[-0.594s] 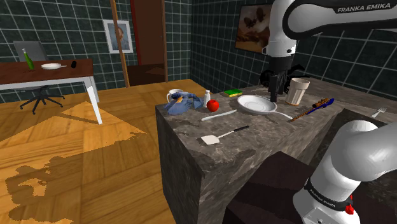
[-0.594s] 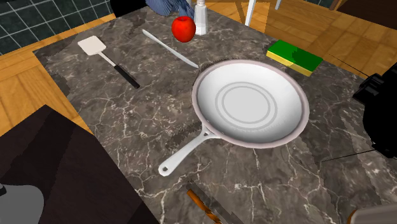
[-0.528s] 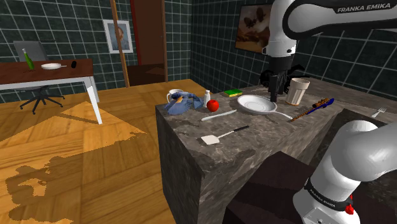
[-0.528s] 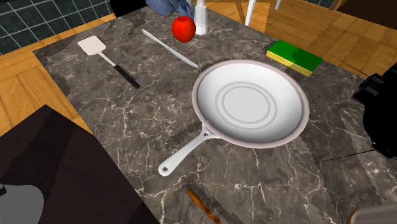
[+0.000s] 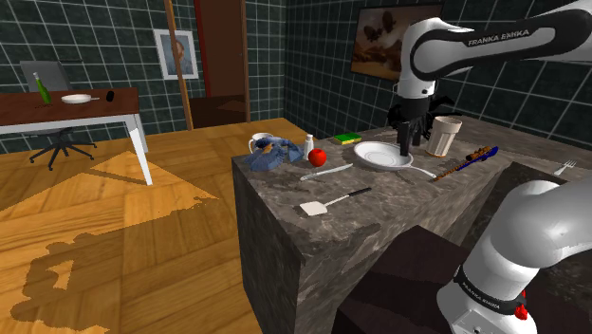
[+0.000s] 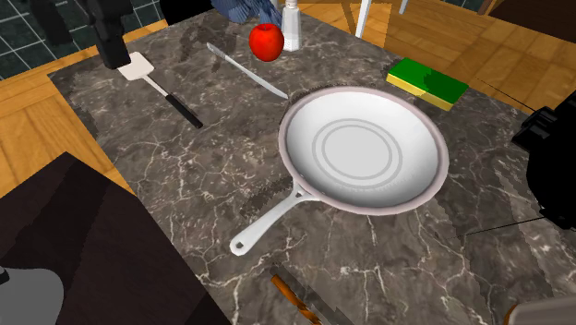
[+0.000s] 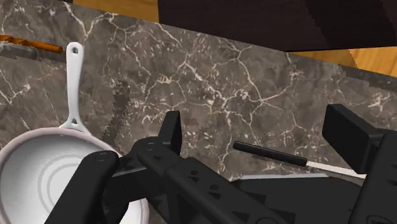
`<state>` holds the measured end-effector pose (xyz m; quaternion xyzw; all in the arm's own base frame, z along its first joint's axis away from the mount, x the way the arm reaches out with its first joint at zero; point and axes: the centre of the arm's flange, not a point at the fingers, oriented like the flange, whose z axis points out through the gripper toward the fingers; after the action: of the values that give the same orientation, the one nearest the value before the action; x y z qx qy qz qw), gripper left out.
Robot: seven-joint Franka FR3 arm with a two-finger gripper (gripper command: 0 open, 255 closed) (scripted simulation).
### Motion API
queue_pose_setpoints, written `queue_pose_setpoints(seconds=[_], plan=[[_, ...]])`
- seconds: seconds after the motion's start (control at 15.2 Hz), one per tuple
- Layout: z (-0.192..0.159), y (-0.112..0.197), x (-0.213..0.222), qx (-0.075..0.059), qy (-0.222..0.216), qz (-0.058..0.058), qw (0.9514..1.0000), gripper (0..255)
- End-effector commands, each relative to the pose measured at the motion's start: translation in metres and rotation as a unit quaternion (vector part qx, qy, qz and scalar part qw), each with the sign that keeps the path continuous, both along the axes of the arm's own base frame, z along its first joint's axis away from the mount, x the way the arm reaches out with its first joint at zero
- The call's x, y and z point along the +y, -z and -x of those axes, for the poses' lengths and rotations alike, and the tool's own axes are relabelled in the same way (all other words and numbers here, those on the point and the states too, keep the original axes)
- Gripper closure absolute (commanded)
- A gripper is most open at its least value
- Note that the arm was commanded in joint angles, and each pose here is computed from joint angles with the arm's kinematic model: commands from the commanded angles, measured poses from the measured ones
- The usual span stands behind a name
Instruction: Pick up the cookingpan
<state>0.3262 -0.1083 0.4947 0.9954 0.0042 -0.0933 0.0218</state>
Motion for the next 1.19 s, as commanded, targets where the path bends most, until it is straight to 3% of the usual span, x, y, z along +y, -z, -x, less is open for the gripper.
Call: queue_pose_setpoints(seconds=[0.0, 1.12], plan=[[-0.004, 0.011, -0.024, -0.002, 0.012, 0.002, 0.9999, 0], [-0.026, 0.116, -0.218, -0.015, 0.111, 0.012, 0.9936, 0]])
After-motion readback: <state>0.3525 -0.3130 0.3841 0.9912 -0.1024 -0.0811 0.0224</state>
